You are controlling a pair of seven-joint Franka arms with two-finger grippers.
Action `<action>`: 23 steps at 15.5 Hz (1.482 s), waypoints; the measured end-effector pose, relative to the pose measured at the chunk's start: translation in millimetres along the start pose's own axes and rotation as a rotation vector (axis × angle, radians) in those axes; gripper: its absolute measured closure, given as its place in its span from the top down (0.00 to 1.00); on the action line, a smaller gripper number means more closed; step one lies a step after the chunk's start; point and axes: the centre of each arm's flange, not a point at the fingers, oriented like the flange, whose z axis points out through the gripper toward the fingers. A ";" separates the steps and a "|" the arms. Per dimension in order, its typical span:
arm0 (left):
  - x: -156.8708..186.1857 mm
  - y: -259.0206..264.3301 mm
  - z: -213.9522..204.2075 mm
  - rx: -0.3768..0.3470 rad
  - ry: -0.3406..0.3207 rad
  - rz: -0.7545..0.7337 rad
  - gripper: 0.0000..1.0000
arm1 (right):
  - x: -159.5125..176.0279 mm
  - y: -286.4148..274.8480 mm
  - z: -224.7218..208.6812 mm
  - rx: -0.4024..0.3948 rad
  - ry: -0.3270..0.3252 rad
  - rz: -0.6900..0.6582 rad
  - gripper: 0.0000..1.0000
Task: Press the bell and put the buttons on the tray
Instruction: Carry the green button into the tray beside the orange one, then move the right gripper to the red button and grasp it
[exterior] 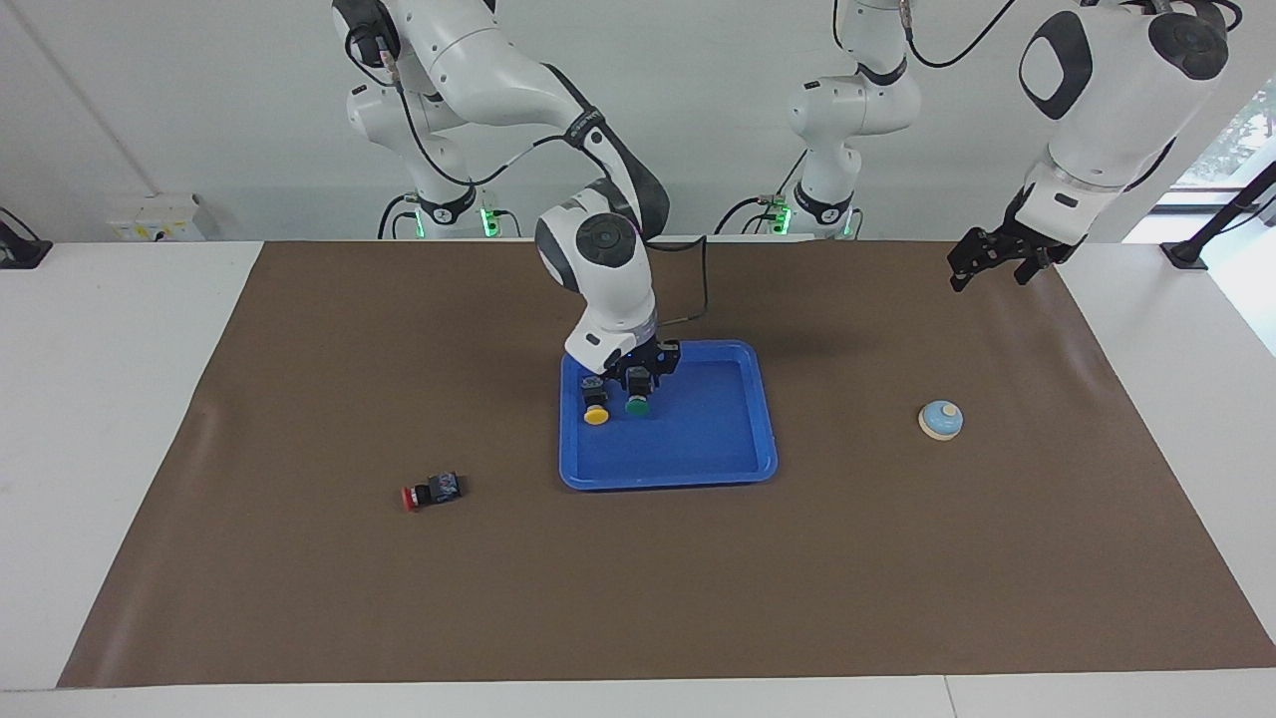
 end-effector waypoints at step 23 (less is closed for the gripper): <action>0.0 0.0 0.0 0.000 0.000 0.000 1.00 | 89.7 273.4 -121.9 -0.023 0.126 0.323 1.00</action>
